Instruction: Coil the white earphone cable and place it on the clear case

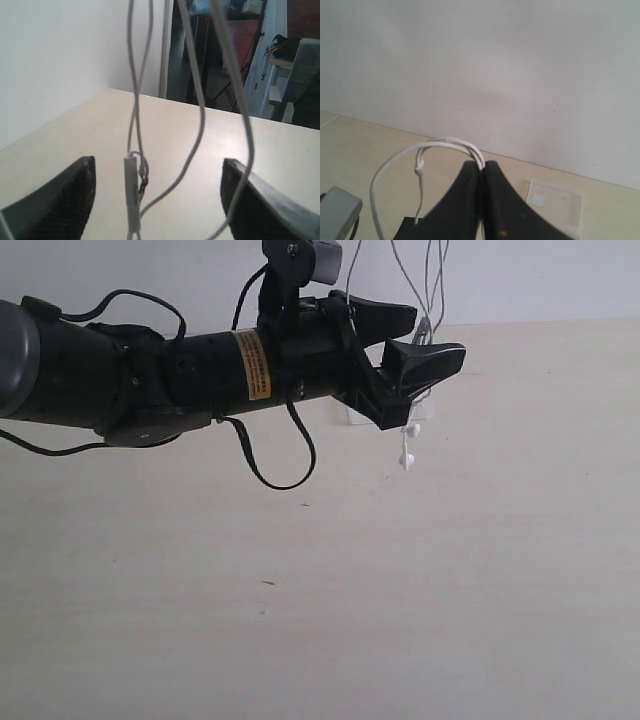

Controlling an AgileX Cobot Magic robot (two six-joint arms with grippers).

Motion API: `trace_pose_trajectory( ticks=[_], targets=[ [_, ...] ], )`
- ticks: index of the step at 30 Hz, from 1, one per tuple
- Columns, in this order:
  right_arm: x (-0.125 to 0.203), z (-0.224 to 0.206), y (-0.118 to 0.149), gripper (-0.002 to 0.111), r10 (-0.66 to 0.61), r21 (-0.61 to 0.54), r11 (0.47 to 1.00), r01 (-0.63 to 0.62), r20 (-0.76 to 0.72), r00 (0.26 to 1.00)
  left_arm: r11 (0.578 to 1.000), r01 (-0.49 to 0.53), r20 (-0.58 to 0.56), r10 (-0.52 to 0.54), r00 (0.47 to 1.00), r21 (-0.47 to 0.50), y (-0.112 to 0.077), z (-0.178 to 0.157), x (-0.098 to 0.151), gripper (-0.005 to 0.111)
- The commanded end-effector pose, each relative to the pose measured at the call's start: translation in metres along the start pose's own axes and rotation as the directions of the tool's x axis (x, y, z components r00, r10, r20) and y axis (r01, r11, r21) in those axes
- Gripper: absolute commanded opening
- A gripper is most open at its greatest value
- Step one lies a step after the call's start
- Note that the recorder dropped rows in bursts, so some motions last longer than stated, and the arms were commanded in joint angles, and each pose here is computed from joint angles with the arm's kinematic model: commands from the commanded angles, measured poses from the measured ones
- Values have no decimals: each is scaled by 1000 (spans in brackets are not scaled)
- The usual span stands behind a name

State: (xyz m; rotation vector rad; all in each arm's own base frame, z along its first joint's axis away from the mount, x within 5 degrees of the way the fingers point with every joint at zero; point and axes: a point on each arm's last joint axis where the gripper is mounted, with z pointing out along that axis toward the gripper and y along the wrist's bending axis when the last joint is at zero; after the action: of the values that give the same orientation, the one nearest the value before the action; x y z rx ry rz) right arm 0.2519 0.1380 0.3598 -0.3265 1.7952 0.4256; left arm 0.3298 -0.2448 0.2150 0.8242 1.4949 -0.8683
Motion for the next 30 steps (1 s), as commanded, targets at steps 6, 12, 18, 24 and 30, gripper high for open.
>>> trace_pose_trajectory(
  ticks=[6,12,18,24,30],
  targets=[
    [-4,-2,1,0,8,-7,1000,-8,18,1000,1000,-2,0,2,1000,0,-1,2,0,53],
    [-4,-2,1,0,18,-8,1000,-18,18,1000,1000,-7,0,7,1000,0,-1,2,0,52],
    [-4,-3,1,0,42,-10,999,-42,17,999,999,-18,-33,17,999,-43,3,1,2,61],
    [-4,-3,1,0,65,-12,998,-65,18,998,999,-12,-22,11,1000,-41,3,1,1,61],
    [-4,-3,1,0,68,-12,998,-68,18,998,998,39,53,-37,998,-51,4,1,-4,61]
  ],
)
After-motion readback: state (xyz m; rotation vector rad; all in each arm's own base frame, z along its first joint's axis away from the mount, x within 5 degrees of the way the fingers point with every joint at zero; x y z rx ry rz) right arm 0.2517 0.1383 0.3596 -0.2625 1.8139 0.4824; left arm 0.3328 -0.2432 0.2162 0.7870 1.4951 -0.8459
